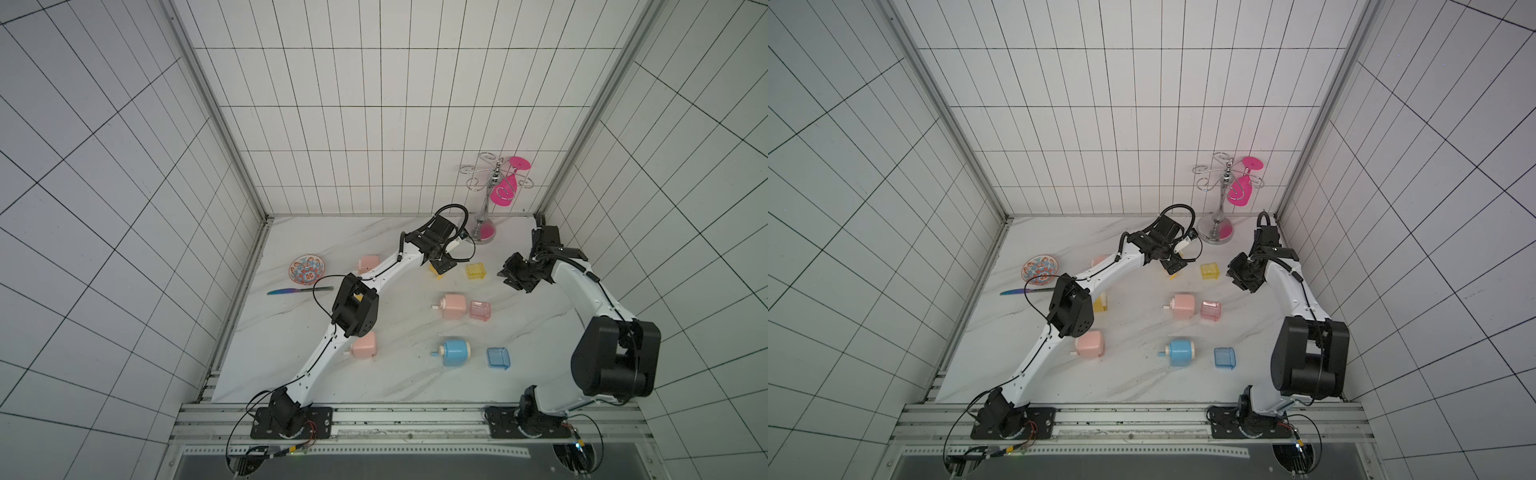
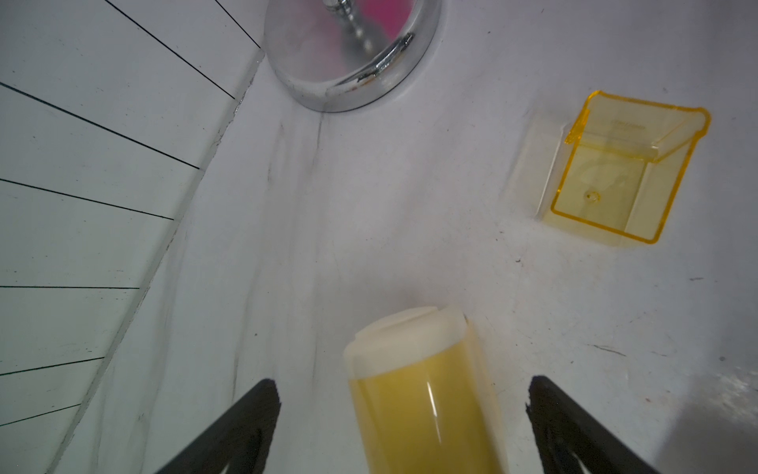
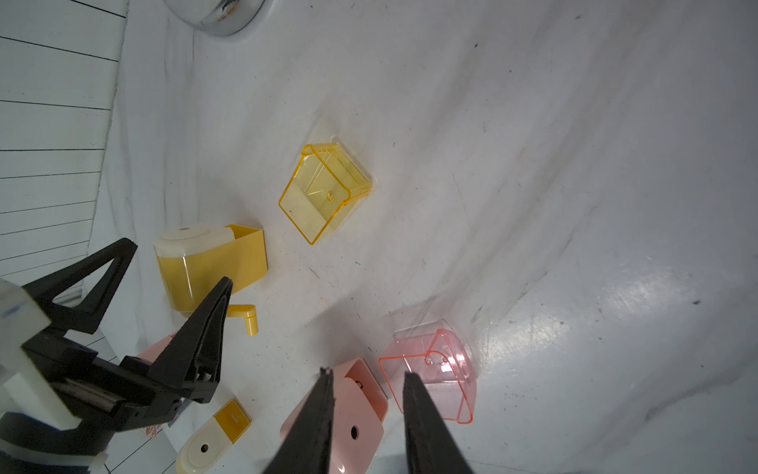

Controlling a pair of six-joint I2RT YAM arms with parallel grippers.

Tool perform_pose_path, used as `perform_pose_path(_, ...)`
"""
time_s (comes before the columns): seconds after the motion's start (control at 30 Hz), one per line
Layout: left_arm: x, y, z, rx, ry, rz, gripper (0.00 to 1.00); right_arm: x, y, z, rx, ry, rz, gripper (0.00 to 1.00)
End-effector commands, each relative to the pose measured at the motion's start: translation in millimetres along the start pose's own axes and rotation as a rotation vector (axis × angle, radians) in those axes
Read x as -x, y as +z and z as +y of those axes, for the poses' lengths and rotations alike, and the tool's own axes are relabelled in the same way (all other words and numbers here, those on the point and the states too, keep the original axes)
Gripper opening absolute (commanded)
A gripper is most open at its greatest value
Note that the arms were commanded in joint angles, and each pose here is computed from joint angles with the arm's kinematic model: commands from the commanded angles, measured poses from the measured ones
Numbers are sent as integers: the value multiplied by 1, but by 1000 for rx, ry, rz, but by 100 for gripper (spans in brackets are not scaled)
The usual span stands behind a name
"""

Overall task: Put the tray back into the pencil sharpener
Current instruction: Adjust the pencil sharpener at the center of the board.

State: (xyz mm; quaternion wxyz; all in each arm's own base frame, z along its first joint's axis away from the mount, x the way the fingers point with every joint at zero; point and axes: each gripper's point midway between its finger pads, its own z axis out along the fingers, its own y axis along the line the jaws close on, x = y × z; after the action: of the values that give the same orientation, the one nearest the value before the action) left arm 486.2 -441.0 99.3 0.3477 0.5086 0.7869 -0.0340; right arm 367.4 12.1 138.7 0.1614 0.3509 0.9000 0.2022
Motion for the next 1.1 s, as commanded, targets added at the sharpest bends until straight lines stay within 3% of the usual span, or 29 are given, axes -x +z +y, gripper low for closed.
perform_pose_path(0.0, 3, 6, -4, -14, 11, -15, 94, -1, -5, -2, 17, -7, -9, 31)
perform_pose_path(0.17, -1, 8, -7, -31, 36, -4, 85, -2, -7, -3, 20, -5, -11, 31)
perform_pose_path(0.53, -10, 14, -14, -55, 64, 17, 82, -1, -2, -5, 24, 2, -2, 31)
perform_pose_path(1.07, -8, -1, -8, -16, 284, 31, 73, 3, 1, -7, 32, 13, -2, 31)
